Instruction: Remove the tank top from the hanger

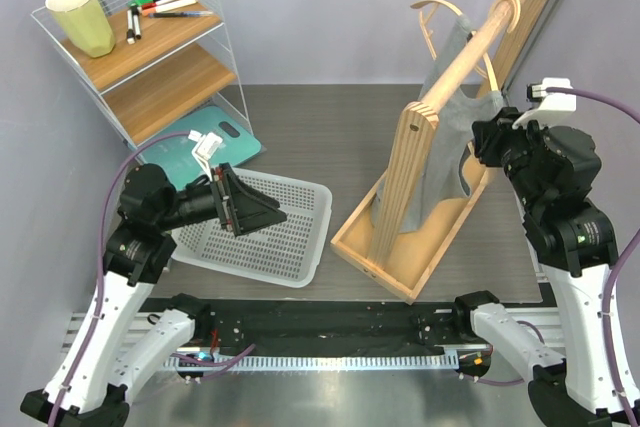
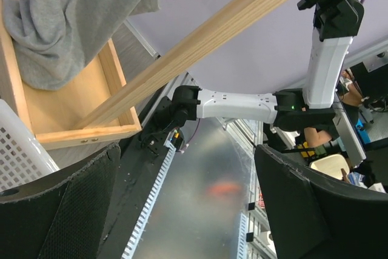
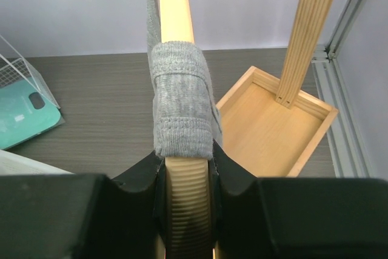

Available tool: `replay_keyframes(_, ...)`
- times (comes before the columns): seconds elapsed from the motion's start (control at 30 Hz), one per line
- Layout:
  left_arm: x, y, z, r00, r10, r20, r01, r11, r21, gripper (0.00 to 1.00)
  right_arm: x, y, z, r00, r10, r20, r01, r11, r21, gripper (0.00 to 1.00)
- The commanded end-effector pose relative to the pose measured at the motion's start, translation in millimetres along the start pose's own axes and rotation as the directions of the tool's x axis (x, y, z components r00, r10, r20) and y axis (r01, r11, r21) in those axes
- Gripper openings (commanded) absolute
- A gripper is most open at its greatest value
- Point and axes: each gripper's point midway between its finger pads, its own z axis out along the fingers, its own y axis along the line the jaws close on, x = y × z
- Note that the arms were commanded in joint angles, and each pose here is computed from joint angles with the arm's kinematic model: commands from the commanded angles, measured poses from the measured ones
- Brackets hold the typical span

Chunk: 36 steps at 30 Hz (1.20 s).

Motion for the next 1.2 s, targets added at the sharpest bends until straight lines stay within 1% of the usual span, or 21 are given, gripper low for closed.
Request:
replay_keyframes(0.0,-8,-22,-7,0.994,0.102,0.026,-0.103,0.994,0.043,0.90,-60,14,-10,0.981,0.084,0.176,-0.073,0.995,-0.066,0.01)
replay_keyframes(0.07,-7,-22,-8,0.994,0.102,0.025,-0.103,0.994,0.040,0.89,-68,19,-11,0.978,0.090,0.187,-0.074,0.993,-0.093,0.01)
replay_keyframes(0.2,-6,-23,-10,0.995,0.100,0.022,-0.101,0.994,0.040,0.88,-76,34,-1,0.980,0.100,0.173,-0.073,0.985,-0.155,0.01)
replay_keyframes(0.27,-5,-26,-11,0.994,0.104,0.021,-0.105,0.994,0.041,0.87,-81,36,8,0.980,0.107,0.170,-0.080,0.984,-0.159,0.01)
replay_keyframes(0.3,-6,-25,-11,0.993,0.112,0.024,-0.113,0.993,0.036,0.87,-82,45,8,0.981,0.108,0.160,-0.074,0.976,-0.206,0.01)
replay_keyframes(0.43,-6,-27,-13,0.993,0.120,0.023,-0.120,0.992,0.025,0.86,-79,55,23,0.986,0.111,0.124,-0.078,0.967,-0.244,0.01)
replay_keyframes(0.53,-7,-26,-13,0.992,0.121,0.025,-0.121,0.992,0.017,0.86,-73,60,24,0.987,0.122,0.105,-0.089,0.959,-0.269,0.01)
replay_keyframes(0.63,-11,-27,-12,0.992,0.120,0.029,-0.120,0.993,0.016,0.86,-50,60,27,0.988,0.140,0.066,-0.117,0.954,-0.275,0.01)
replay_keyframes(0.7,-20,-24,-9,0.992,0.117,0.046,-0.117,0.993,-0.013,0.82,-45,62,20,0.986,0.154,0.063,-0.130,0.948,-0.290,0.01)
replay_keyframes(0.73,-25,-13,-8,0.993,0.100,0.062,-0.095,0.993,-0.073,0.82,-33,65,23,0.987,0.161,0.027,-0.145,0.940,-0.307,0.01)
replay_keyframes(0.8,-35,-10,0,0.996,0.082,0.047,-0.079,0.994,-0.079,0.81,-25,69,21,0.985,0.174,0.005,-0.162,0.931,-0.327,0.01)
replay_keyframes(0.83,-38,-11,3,0.996,0.072,0.043,-0.069,0.995,-0.072,0.81,-12,73,22,0.982,0.184,-0.034,-0.184,0.920,-0.345,0.01)
replay_keyframes(0.87,-42,-8,7,0.997,0.062,0.045,-0.059,0.995,-0.080,0.81,-6,74,21,0.981,0.188,-0.044,-0.191,0.915,-0.354,0.01)
replay_keyframes(0.9,-49,-5,13,0.997,0.059,0.047,-0.055,0.995,-0.085,0.80,-4,76,21,0.980,0.194,-0.045,-0.197,0.909,-0.366,0.01)
replay_keyframes(0.93,-51,-1,21,0.998,0.054,0.043,-0.050,0.994,-0.097,0.80,9,78,24,0.976,0.205,-0.077,-0.219,0.903,-0.370,0.01)
replay_keyframes(0.97,-56,-3,27,0.997,0.058,0.048,-0.053,0.993,-0.102,0.79,10,82,20,0.975,0.209,-0.074,-0.221,0.892,-0.395,0.01)
replay_keyframes(1.0,-56,11,40,0.999,0.029,0.026,-0.025,0.991,-0.131,0.78,14,84,19,0.974,0.211,-0.085,-0.227,0.884,-0.408,0.01)
replay_keyframes(1.03,-50,8,52,0.999,0.042,-0.004,-0.042,0.991,-0.127,0.75,26,86,21,0.971,0.211,-0.114,-0.240,0.878,-0.414,0.01)
replay_keyframes(1.1,-53,10,67,0.998,0.054,-0.022,-0.056,0.986,-0.158,0.74,37,91,18,0.966,0.212,-0.146,-0.255,0.859,-0.443,0.01)
replay_keyframes(1.13,-55,12,73,0.998,0.065,-0.002,-0.065,0.980,-0.189,0.74,40,92,17,0.965,0.212,-0.156,-0.260,0.854,-0.451,0.01)
replay_keyframes(1.17,-63,7,76,0.996,0.083,0.022,-0.078,0.979,-0.188,0.73,44,96,14,0.962,0.211,-0.173,-0.269,0.840,-0.471,0.01)
